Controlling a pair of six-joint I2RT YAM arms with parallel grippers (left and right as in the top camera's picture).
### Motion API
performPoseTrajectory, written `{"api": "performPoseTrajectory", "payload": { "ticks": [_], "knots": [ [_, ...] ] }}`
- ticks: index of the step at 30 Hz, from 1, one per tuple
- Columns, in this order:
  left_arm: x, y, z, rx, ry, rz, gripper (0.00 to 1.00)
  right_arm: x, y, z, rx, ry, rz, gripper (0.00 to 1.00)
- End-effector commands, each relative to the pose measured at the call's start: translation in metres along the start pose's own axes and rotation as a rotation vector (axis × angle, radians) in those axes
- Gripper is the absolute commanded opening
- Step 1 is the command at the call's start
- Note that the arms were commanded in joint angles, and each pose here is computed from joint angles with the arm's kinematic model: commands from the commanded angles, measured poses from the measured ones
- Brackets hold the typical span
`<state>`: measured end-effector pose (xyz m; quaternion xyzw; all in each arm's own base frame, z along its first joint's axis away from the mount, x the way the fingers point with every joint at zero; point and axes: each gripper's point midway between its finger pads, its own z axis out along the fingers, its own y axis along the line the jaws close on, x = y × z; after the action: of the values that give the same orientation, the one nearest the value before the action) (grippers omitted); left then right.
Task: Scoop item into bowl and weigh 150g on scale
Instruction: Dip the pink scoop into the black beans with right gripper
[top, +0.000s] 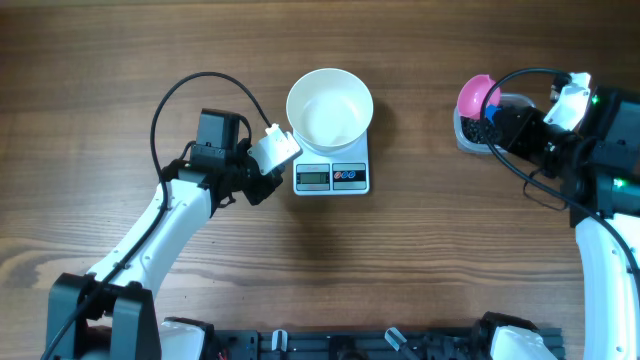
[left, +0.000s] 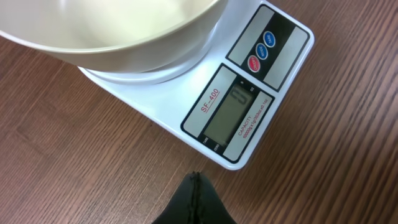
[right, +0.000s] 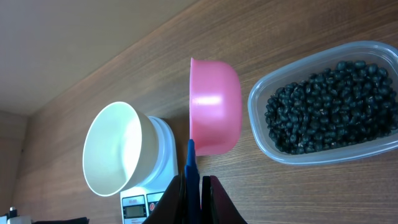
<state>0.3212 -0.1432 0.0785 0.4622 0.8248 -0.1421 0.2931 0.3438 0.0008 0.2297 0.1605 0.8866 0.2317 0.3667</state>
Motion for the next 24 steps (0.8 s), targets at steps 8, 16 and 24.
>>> {"api": "performPoseTrajectory", "payload": {
  "ticks": [8, 16, 24],
  "knots": [
    [0.0095, -0.0012, 0.0065, 0.022, 0.017, 0.0, 0.18, -0.0055, 0.0001, -0.002, 0.009, -0.017, -0.025, 0.04],
    [0.0096, -0.0013, 0.0065, 0.022, 0.017, -0.001, 1.0, -0.0055, 0.0001, -0.002, 0.009, -0.017, -0.025, 0.04],
    [0.0095, -0.0014, 0.0066, 0.023, 0.017, -0.001, 1.0, -0.0021, 0.008, -0.0022, -0.038, 0.001, -0.02, 0.04]
  ]
}}
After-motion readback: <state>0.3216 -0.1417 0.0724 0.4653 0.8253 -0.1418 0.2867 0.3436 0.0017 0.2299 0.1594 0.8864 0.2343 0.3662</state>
